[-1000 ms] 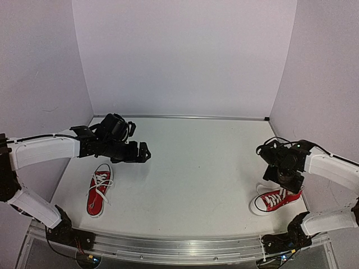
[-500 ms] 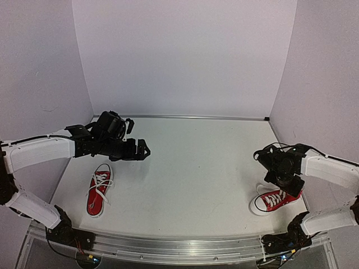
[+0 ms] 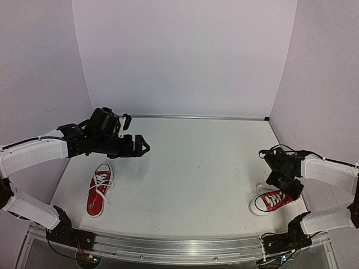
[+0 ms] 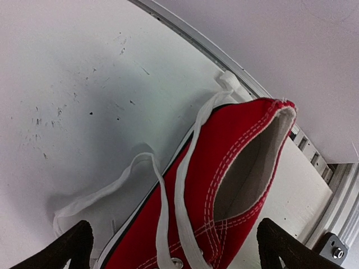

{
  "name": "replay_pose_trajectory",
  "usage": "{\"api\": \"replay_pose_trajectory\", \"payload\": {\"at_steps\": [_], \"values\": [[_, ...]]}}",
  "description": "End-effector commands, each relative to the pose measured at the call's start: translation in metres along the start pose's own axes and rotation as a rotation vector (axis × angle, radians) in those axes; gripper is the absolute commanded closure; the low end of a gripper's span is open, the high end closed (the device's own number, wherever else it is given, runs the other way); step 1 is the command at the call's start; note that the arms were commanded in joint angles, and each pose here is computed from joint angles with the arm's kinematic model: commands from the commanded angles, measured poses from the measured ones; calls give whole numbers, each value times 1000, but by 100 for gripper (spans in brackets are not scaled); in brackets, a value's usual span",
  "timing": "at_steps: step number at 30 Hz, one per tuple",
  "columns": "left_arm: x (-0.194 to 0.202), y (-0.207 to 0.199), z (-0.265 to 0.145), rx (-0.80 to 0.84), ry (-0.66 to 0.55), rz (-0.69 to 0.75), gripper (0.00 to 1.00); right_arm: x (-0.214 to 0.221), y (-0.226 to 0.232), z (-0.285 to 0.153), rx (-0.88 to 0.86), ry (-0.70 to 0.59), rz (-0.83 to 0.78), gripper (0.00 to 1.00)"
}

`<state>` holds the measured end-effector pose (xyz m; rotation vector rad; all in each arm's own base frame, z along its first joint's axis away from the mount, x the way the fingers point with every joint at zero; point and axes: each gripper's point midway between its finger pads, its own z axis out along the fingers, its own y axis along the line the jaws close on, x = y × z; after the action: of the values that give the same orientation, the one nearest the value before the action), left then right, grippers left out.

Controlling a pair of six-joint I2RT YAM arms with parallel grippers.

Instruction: Tie the shoes

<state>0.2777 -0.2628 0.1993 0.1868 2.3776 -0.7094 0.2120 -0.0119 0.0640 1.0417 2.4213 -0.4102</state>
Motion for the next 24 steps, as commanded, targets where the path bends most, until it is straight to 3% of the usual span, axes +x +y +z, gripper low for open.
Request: {"api": "replay_pose_trajectory", "payload": {"at_steps": [1,4,8,12,16,20,24], "values": [[-14,-12,-13,43,-50,-3,0,-8,13,10,-57,9,-25,8],[-15,-10,-14,29,-53,-2,0,-7,18,16,-74,33,-27,15],[-18,-11,-18,29,-62,-2,0,2,20,23,-79,69,-26,17],[-19,-12,-20,32,-66,-6,0,6,22,24,-110,78,-7,29],[-19,-12,-20,31,-64,-10,0,-1,32,14,-167,70,-16,54],[-18,-12,-19,27,-59,-9,0,-18,54,-2,-239,46,-101,100],[-14,-11,-16,29,-41,-4,0,-18,108,-20,-443,92,-298,100]]}}
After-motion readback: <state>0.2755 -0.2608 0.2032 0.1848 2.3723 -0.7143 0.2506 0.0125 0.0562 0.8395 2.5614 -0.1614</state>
